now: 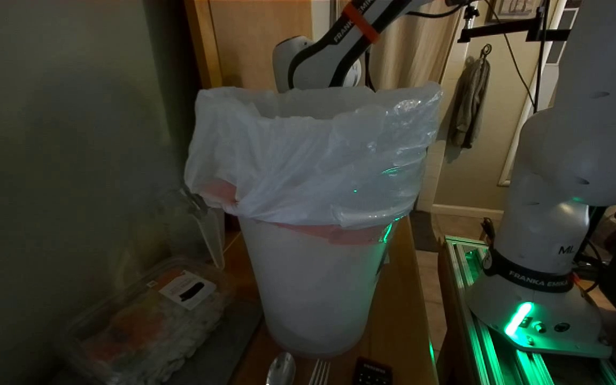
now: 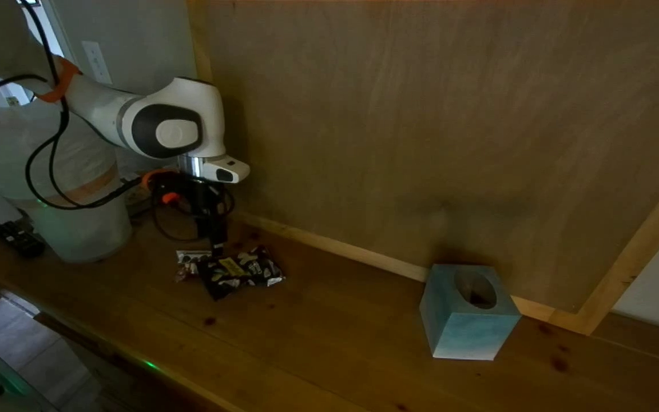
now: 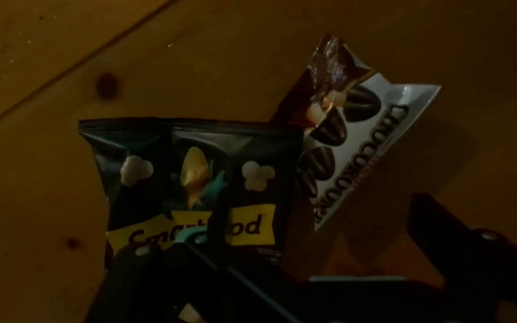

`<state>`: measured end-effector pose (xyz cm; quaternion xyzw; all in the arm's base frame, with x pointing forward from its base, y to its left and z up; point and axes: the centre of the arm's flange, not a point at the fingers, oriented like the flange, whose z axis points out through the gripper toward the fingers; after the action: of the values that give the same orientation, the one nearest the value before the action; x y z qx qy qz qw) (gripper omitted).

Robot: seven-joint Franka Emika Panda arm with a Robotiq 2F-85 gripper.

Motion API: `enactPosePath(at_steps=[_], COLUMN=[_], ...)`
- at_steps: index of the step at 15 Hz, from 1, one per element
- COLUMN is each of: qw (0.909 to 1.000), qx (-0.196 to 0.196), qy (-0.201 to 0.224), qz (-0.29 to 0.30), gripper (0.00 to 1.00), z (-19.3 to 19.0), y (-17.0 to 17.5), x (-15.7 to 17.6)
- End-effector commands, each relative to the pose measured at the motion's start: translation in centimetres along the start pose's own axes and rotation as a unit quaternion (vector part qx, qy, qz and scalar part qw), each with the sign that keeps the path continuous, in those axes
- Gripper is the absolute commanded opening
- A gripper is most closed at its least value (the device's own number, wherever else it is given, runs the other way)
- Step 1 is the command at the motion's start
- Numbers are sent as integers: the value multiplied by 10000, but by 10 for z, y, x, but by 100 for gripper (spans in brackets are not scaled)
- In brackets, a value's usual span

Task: Put the brown packet inside the bucket on the left

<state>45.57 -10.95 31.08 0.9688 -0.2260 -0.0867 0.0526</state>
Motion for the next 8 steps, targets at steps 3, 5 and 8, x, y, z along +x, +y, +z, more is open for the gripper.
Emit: enactPosePath(at_steps=[3, 5, 8], qw=[10000, 10000, 9999], qx=[37, 51, 78], qy=[-19, -16, -25], qz=[-53, 56, 131], gripper=[100, 100, 100], z=[1, 5, 9], y=[-2, -5, -3], x=[1, -2, -5])
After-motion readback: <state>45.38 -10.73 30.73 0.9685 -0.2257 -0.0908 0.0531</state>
